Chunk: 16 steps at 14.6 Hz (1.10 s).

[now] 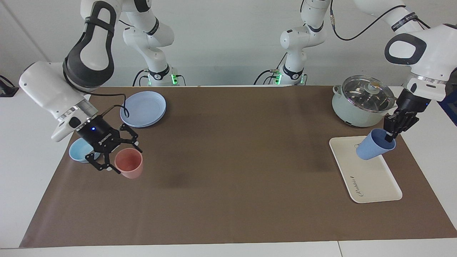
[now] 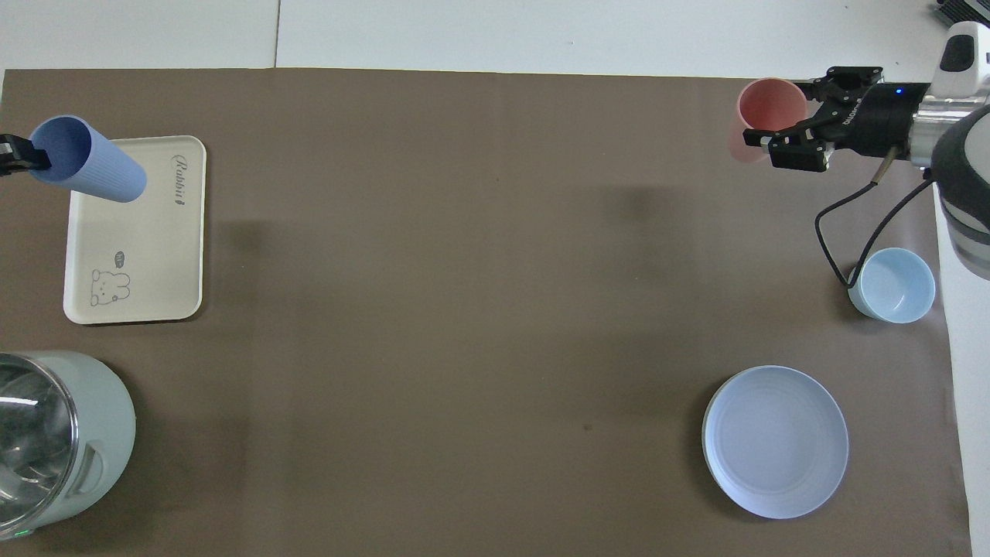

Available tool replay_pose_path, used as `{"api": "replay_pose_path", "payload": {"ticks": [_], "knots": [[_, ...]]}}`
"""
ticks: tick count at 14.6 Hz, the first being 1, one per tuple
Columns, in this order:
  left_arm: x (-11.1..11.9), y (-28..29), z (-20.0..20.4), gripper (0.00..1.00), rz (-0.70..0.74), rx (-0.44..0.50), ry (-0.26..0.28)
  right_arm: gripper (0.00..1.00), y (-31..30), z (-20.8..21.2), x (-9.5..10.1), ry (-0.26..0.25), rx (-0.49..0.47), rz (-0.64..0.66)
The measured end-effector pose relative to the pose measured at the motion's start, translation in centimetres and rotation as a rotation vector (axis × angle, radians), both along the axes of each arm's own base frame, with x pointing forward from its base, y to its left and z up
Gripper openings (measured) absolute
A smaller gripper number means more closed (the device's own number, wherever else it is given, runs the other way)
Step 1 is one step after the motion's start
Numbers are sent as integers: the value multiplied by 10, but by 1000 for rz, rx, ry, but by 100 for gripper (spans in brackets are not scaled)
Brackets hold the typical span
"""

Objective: Place cup on tray
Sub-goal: 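Lower the blue cup onto the tray while the right gripper lowers the pink cup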

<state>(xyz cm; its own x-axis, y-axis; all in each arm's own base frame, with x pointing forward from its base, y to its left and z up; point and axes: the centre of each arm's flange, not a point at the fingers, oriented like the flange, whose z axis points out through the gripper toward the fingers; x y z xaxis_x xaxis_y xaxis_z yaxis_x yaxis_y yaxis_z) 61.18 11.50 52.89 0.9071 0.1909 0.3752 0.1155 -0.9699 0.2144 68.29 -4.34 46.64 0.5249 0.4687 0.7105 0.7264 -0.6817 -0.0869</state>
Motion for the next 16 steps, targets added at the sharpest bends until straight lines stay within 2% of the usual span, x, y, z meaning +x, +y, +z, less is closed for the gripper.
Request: {"api": "replay_pose_path", "payload": {"ticks": [2,4,6,9,12,16], "knots": [[-5,19,-29,8,23,30,-24,88,-16,-38,7,-20,51,-43],[-8,28,-66,8,34,58,-35,88,-18,-72,6,-30,98,-38],[-9,31,-96,8,42,67,-22,88,-18,-105,-5,-61,124,-13],[-10,33,-127,8,88,48,-34,88,-30,-147,-26,-94,126,8],[-9,36,-142,8,108,43,-37,88,-41,-162,-36,-80,125,-1],[-7,37,-139,11,135,22,-57,88,-44,-169,-43,-71,128,-1]]}}
